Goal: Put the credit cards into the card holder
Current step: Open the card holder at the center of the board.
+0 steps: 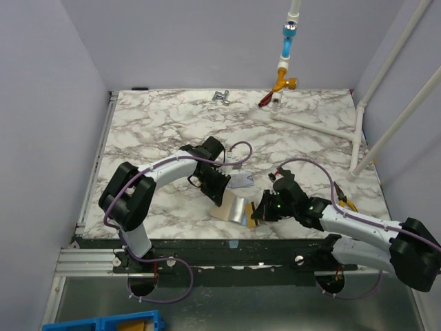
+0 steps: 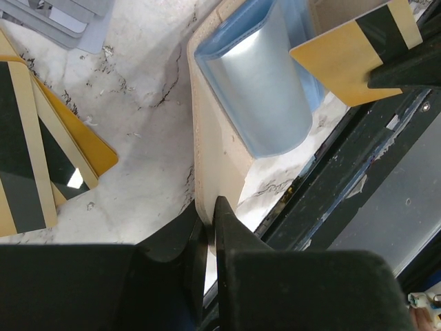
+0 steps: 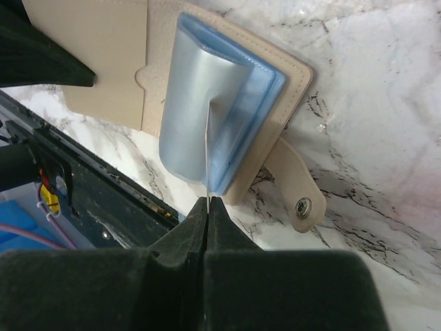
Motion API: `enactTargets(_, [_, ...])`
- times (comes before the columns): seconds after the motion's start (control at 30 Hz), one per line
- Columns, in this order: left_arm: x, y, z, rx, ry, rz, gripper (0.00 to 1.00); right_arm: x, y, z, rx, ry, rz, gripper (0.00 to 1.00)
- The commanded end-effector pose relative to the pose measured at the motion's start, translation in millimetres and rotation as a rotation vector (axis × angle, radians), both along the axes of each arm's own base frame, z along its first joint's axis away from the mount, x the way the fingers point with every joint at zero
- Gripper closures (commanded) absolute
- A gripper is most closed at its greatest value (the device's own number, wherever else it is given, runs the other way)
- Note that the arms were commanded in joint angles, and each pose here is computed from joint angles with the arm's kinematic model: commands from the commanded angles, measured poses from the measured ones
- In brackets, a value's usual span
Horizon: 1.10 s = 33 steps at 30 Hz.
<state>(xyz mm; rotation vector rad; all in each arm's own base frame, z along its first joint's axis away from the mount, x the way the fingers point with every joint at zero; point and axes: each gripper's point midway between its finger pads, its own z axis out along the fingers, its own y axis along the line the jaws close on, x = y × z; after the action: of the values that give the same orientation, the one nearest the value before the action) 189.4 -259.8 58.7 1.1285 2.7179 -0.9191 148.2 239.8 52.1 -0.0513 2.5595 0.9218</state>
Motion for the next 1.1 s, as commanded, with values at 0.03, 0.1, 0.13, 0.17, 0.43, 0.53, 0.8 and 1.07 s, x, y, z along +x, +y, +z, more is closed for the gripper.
enactTargets(0.03, [7, 0, -1, 0.016, -0.01, 0.008, 0.89, -11, 3, -5, 0.017, 0.031, 0.051, 0.99])
enactTargets(0.1, [7, 0, -1, 0.019, -0.017, 0.005, 0.89, -13, 0, -11, 0.004, 0.048, 0.046, 0.99])
enactTargets(0.13, [7, 0, -1, 0.019, -0.018, 0.005, 0.88, -15, -2, -14, -0.006, 0.059, 0.043, 0.99])
enactTargets(0.17, [8, 1, -1, 0.02, -0.019, 0.005, 0.89, -16, -4, -16, -0.017, 0.069, 0.041, 0.99])
enactTargets(0.43, [9, 1, 1, 0.021, -0.028, 0.005, 0.87, -22, -8, -24, -0.027, 0.093, 0.042, 0.99])
enactTargets(0.53, [9, 1, 1, 0.018, -0.029, 0.005, 0.87, -23, -5, -26, -0.032, 0.103, 0.062, 0.99])
enactTargets(0.8, [7, -5, 9, -0.023, -0.022, -0.022, 0.83, -17, 10, -12, 0.016, 0.056, 0.124, 0.99])
enactTargets(1.07, [0, -9, 19, -0.103, 0.035, -0.049, 0.78, -8, 23, 13, 0.07, -0.011, 0.163, 0.99])
